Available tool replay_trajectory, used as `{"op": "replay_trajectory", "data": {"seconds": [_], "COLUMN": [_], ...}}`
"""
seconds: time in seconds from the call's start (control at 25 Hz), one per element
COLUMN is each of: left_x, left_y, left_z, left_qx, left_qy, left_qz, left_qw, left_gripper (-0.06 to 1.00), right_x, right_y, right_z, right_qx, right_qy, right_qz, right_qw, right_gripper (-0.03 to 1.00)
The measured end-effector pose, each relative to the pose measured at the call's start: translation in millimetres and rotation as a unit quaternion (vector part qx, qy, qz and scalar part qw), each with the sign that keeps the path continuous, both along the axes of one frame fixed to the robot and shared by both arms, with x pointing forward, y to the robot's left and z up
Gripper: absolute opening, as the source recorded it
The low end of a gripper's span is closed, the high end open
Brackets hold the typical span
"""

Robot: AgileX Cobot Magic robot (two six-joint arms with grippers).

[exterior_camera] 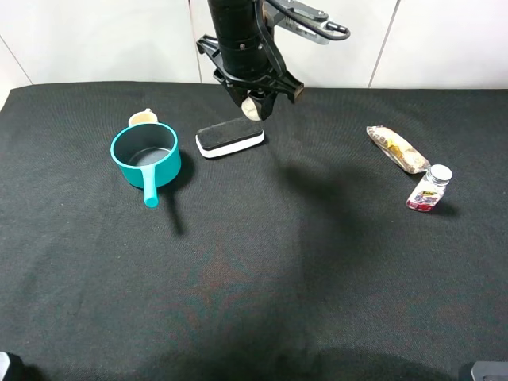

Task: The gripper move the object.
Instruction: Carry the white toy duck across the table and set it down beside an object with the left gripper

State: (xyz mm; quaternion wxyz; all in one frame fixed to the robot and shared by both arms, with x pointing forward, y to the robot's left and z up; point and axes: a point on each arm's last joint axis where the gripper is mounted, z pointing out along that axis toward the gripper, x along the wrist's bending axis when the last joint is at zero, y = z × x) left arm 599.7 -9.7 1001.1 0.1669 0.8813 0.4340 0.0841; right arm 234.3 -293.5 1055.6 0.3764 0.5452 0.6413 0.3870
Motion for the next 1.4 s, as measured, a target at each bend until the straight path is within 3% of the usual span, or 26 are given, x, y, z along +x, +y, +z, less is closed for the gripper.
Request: {"op": "replay_trajectory", "data": {"seconds": [0.44,0.92,1.4], "left_x": [24.6,36.7,39.0], "left_y": [-20.3,-31.0,-32.9], "left_z": [-4.2,-41.8,-59.3], "left_qx": [0.0,0.016,0.027], "left_qy": [-0.004,0.015,0.024], "left_qz": [-0.004,-0.004,-0.011], "left_qw": [1.0,1.0,0.999], "left_gripper": [0.51,0.51,0.51], "right_x": [0.0,0.1,0.1], "right_y": [0.0,-0.7,-0.7], "right_z": [0.0,0.0,0.0], "right_qx": [0.0,-0.003,-0.003], "right_qy": [0.0,0.0,0.0], "right_qz": [0.0,-0.003,-0.003], "right_qw": [1.0,1.0,1.0], "right_gripper": [0.69,0.69,0.69]}}
